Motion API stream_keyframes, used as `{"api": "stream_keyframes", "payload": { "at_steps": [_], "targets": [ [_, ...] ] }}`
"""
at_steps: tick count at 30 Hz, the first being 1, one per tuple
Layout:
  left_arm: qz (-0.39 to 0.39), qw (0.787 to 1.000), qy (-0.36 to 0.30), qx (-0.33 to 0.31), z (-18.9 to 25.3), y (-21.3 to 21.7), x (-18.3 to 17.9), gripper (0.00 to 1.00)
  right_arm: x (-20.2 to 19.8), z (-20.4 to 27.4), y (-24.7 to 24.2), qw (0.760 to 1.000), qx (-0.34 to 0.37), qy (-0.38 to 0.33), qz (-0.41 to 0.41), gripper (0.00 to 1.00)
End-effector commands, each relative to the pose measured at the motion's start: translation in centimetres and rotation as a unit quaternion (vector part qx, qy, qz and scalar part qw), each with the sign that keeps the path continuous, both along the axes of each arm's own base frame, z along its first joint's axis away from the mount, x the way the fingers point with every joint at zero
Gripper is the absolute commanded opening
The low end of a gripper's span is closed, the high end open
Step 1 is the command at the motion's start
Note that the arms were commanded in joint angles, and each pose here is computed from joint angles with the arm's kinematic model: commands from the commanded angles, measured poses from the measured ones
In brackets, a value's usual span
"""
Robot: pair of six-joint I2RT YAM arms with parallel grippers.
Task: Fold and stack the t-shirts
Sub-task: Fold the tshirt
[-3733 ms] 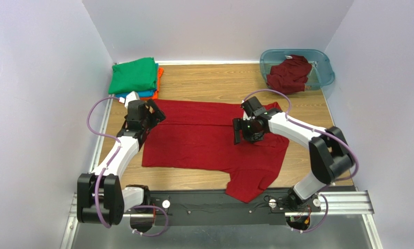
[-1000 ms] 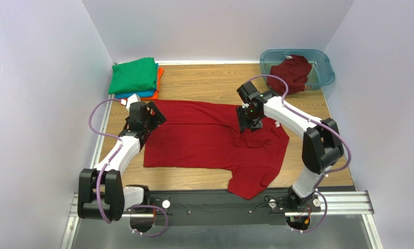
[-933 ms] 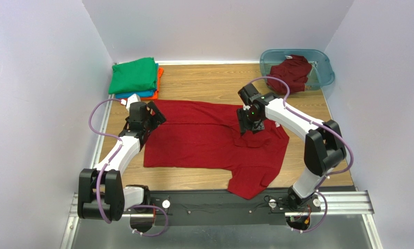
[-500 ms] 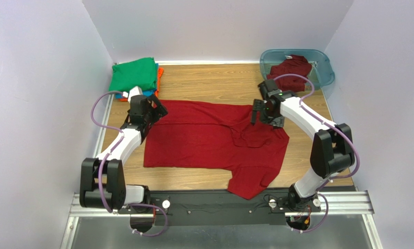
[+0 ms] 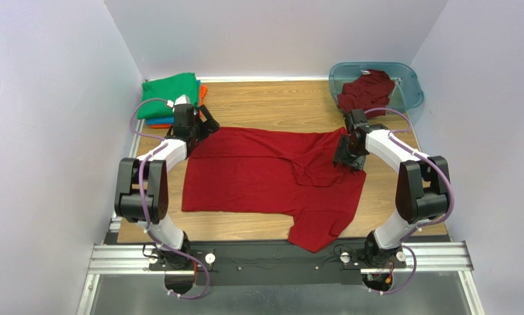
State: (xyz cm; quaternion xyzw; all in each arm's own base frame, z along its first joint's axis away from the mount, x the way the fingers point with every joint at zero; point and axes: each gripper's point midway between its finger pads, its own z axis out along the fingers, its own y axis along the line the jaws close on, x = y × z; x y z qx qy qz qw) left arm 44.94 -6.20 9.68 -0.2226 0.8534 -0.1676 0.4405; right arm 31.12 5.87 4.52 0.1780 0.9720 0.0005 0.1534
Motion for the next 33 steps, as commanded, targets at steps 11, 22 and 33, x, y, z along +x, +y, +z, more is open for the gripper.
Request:
{"api": "stream_keyframes", "payload": {
  "at_steps": [11,22,33],
  "targets": [
    [0.000,0.998,0.055,0.022,-4.9,0.5,-0.3,0.98,-0.8,-2.0,2.1,0.997,0.071,0.012,0.004,0.23],
    [0.029,0.996,0.086,0.022,-6.6,2.8,-4.7,0.87,-1.2,-0.2,0.9,0.999,0.046,-0.022,-0.010,0.03],
    [0.049,0.994,0.087,0.031,-5.6,3.6,-6.9,0.88,-2.6,-0.5,0.2,0.999,0.032,-0.015,-0.014,0.01]
  ]
}}
